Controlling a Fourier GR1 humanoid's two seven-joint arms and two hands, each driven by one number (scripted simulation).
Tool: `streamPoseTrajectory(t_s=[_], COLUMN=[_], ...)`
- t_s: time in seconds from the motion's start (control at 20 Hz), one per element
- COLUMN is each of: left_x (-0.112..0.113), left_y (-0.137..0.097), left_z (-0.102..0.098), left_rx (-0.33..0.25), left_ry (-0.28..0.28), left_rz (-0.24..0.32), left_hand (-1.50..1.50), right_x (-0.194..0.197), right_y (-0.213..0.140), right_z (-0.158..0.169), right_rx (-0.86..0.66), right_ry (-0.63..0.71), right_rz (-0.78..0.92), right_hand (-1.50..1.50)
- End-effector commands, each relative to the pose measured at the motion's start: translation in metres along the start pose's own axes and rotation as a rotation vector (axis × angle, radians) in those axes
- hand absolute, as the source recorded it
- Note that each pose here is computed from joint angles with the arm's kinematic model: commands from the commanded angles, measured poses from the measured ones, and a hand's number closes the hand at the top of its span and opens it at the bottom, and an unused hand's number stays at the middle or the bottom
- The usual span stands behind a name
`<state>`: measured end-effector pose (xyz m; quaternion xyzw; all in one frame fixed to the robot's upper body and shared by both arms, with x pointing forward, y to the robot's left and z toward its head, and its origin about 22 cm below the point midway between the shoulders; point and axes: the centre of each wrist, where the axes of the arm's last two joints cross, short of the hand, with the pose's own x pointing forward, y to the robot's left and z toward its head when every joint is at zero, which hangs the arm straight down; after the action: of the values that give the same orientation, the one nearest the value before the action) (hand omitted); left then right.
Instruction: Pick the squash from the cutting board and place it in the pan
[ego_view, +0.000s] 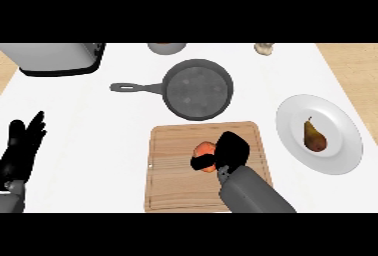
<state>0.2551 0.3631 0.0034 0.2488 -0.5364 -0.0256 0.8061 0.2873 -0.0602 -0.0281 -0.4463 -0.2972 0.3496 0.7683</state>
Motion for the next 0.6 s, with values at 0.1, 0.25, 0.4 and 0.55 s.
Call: streamPoseTrajectory(t_s=[0.1, 0.25, 0.4, 0.55], left_x=[-0.012, -0.007, -0.008, -0.008], left_y=[0.005, 0.008, 0.01, 0.006], left_z=[0.004, 0.002, 0.003, 0.0], left_rx=[0.024, 0.026, 0.014, -0.01], left_ry=[0.027, 0.026, 0.014, 0.008], left_rz=[-0.012, 0.004, -0.004, -0.004], left_hand=[0.0, 0.0, 0.0, 0.0], right_x=[0.014, 0.035, 0.04, 0.042], right_y=[-0.019, -0.048, -0.066, -0.09], right_z=[0.009, 0.023, 0.034, 0.038], right_rx=[-0.321, -0.508, -0.592, -0.648], right_ry=[0.132, 0.018, -0.014, 0.008], right_rz=[-0.134, -0.194, -0.191, -0.224], right_hand=[1.5, 1.5, 1.5, 1.5])
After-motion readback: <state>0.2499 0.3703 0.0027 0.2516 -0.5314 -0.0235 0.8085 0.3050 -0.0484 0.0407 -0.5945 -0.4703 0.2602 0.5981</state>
